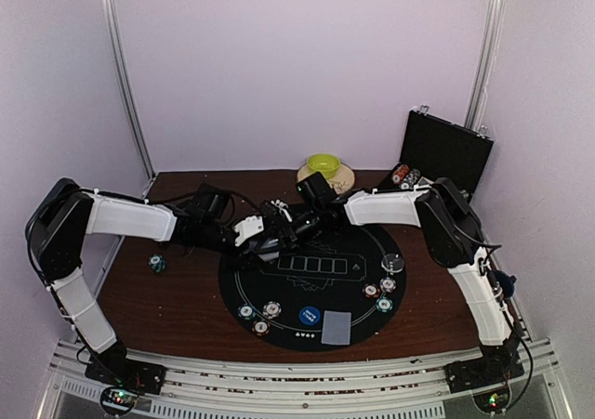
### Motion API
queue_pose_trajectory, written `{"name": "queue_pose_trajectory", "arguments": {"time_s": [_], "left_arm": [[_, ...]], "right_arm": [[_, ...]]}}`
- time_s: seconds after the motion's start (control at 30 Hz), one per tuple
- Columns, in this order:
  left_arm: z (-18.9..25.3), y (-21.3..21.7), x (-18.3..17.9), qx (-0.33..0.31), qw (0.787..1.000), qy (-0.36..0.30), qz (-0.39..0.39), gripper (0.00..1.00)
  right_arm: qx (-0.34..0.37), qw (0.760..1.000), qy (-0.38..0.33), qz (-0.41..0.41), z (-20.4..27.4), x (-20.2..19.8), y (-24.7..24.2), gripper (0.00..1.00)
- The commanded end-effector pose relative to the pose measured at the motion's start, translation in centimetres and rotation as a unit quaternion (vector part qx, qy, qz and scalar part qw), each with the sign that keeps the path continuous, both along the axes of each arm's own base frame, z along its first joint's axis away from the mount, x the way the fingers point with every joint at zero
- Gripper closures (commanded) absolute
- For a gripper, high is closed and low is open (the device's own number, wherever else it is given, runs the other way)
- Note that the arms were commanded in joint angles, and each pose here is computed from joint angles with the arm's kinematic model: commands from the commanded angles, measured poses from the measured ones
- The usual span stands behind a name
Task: Distribute texas hold em gaming equipment
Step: Pick up the poker card from the face-down deck piles.
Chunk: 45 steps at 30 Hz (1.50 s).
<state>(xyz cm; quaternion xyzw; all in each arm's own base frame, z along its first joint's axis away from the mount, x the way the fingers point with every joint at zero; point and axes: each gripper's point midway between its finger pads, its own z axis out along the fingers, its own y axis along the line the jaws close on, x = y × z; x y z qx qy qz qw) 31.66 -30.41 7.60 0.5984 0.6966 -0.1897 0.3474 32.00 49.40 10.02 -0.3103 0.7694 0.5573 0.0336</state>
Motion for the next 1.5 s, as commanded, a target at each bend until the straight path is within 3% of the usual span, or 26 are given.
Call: {"name": "queue_pose_trajectory", "arguments": {"time_s": [0.0,0.37,0.73,1.47], "left_arm": [[1.5,-0.8,0.3,-0.033,0.999,-0.011,0.0,0.45],[0.9,-0.9,-0.6,-0.033,0.999,0.001,-0.021,0.45],[0.7,-0.8,-0.6,-0.031,0.999,0.0,-0.022,0.45],[0.5,-0.8,-0.4,-0.029,0.999,0.002,-0.019,0.45]], "right_arm": [[-0.016,1.0,-0.025,-0.008,-0.2,0.4,0.1,0.29],[-0.033,0.997,-0.06,-0.022,0.7,1.5,-0.2,0.31],[-0.054,0.994,-0.082,-0.054,0.7,3.7,-2.0,0.42],[-0.039,0.991,-0.121,-0.03,4.0,2.8,-3.2,0.42]]}}
